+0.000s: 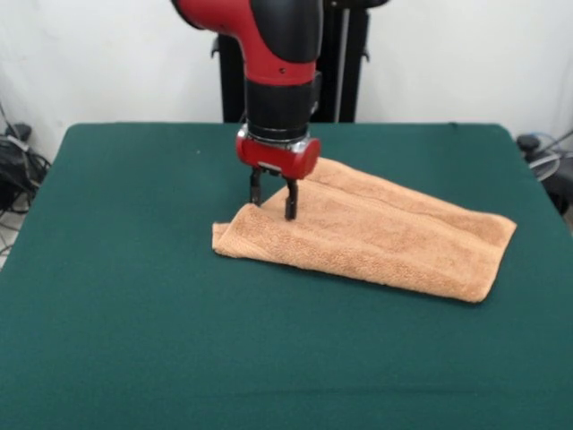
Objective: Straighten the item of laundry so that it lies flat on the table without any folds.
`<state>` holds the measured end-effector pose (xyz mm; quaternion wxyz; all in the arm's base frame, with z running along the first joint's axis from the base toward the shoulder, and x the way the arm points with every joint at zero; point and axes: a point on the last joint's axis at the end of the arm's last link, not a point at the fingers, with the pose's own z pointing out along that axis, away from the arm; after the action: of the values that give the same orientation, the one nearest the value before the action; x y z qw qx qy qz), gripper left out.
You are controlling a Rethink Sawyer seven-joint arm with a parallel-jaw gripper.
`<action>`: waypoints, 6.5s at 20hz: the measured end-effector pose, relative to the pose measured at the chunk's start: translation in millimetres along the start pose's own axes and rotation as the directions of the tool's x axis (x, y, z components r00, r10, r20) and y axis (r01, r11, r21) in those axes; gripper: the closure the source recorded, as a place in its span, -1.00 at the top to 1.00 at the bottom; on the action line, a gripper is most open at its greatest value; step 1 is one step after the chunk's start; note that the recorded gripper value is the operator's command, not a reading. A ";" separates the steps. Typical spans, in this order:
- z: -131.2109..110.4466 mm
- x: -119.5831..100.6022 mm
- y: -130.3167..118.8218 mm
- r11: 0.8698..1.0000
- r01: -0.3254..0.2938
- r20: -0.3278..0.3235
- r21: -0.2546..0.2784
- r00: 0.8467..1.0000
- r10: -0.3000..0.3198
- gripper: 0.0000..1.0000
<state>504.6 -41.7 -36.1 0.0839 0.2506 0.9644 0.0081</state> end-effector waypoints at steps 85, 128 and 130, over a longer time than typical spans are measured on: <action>-52.0 -46.4 12.1 0.981 -0.005 0.013 -0.194 1.000 0.007 1.00; -28.9 -20.8 -14.9 0.996 0.084 0.009 0.027 0.996 -0.084 1.00; -20.2 -22.3 -26.2 0.998 0.060 -0.001 0.029 0.998 -0.060 1.00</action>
<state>507.7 -74.9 -14.2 0.0803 0.2229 0.9715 -0.0085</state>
